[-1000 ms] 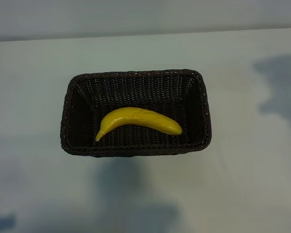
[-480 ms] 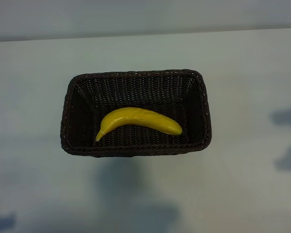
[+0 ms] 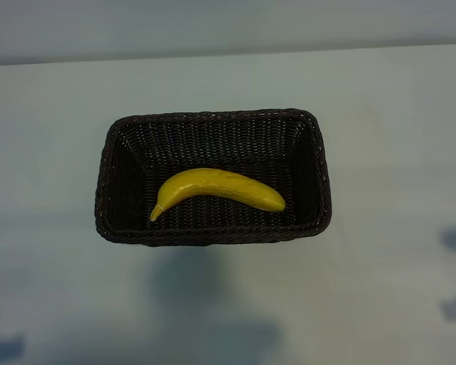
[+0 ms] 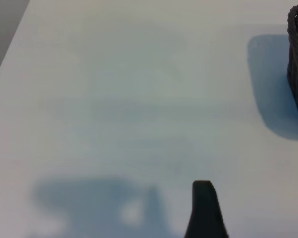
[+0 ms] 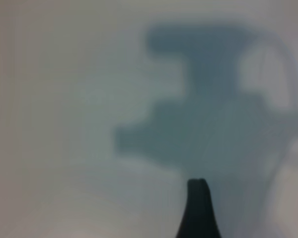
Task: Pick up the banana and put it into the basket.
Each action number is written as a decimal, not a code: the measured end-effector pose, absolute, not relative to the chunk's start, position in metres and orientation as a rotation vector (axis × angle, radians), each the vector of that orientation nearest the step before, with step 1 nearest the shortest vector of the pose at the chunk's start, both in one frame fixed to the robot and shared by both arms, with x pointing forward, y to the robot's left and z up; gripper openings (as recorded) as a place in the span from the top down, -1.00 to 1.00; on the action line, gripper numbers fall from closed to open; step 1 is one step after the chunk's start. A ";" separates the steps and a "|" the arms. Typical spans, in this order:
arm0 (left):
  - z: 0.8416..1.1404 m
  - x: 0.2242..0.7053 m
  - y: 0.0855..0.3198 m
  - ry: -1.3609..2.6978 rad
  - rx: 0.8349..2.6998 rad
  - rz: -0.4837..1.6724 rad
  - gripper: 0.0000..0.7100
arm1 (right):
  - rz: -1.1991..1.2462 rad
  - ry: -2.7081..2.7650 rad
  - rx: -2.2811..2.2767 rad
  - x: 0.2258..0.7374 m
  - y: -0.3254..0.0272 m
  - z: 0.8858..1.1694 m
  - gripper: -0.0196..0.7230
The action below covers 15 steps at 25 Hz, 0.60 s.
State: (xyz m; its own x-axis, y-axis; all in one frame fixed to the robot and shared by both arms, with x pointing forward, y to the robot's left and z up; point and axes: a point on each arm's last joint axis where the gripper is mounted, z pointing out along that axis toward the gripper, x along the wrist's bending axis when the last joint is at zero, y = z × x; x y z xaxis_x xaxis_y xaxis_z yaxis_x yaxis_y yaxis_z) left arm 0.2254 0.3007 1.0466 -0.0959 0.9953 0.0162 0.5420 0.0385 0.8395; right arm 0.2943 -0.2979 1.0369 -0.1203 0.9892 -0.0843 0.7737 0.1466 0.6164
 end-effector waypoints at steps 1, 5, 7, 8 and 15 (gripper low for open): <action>1.047 0.225 0.301 1.705 1.563 0.944 -0.46 | 0.613 1.939 1.669 0.292 -0.298 1.038 -0.50; 1.047 0.225 0.301 1.705 1.563 0.944 -0.46 | 0.672 1.892 1.635 0.282 -0.300 1.041 -0.50; 1.047 0.225 0.301 1.705 1.563 0.944 -0.46 | 0.702 1.867 1.616 0.277 -0.301 1.043 -0.50; 1.047 0.225 0.301 1.705 1.563 0.944 -0.46 | 0.718 1.853 1.606 0.274 -0.301 1.043 -0.50; 1.047 0.225 0.301 1.705 1.563 0.944 -0.46 | 0.769 1.662 1.628 0.256 -0.306 1.046 -0.50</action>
State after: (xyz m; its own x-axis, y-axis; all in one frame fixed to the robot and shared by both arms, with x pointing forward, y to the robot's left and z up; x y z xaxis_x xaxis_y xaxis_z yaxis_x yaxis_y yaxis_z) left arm 0.2254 0.3007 1.0466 -0.0959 0.9953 0.0162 0.5420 0.0385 0.8395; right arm 0.2559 -0.3055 1.0464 0.0115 0.9979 -0.0634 0.5977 0.0440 0.8005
